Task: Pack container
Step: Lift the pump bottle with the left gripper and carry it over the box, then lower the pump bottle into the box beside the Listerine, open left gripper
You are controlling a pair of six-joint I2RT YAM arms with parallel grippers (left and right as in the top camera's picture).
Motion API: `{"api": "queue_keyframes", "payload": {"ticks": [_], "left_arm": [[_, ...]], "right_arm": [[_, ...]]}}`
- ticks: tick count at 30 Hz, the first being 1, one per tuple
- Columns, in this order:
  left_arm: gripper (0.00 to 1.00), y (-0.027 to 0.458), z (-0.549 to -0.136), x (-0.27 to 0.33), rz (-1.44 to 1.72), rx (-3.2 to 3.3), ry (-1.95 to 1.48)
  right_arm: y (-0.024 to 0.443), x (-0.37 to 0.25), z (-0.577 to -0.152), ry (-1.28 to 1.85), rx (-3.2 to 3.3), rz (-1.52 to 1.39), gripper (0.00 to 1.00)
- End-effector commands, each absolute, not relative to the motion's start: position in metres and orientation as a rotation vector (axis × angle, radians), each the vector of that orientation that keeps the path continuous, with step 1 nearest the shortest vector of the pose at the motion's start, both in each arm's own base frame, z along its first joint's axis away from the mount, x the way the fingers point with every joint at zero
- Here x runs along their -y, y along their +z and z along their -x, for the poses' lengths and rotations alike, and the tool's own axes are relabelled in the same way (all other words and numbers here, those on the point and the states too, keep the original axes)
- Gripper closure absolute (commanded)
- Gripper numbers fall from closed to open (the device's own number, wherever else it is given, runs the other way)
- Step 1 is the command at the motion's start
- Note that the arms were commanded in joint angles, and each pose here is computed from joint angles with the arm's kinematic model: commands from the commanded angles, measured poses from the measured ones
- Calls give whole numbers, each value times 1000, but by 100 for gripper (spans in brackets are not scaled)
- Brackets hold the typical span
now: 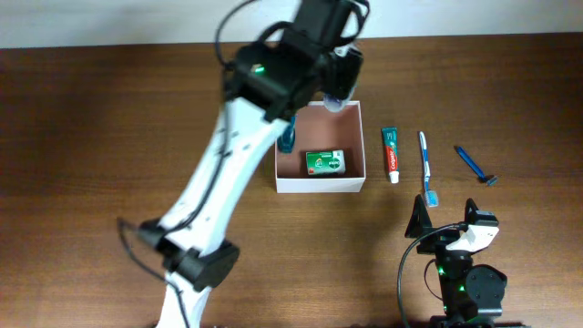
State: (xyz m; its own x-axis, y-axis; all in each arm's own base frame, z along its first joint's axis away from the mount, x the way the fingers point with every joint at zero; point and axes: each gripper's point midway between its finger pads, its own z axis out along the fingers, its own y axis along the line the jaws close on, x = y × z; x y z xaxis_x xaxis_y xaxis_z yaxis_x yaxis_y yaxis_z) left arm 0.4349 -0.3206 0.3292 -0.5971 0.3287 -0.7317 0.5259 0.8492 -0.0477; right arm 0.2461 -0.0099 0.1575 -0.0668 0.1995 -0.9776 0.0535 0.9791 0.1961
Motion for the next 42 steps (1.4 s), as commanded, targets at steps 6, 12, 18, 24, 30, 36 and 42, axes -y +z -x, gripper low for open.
{"api": "queue_keyframes", "payload": {"ticks": [6,12,18,24,30,36,42], "left_arm": [[99,259,-457,345,-655,-2356,-272],[99,239,-457,339,-660,-2410,-218],[99,229,-459,315,-566,-2470,-80],[99,221,-457,312,-479,-2520,-96],[98,197,-460,314,-414,-2576,-92],[98,164,-464,312,-405,-2640,-52],[98,161,-470,299,-375,-2656,-36]], "right_arm": [[156,10,-246,116,-1639,-185,1],[156,10,-246,116,-1639,-185,1],[156,10,-246,116,-1639,-185,1],[156,10,-246,116,-1639,-185,1],[156,10,-246,116,-1639,-185,1],[156,10,-246,116,-1639,-185,2],[156,10,-246,116,-1639,-185,1]]}}
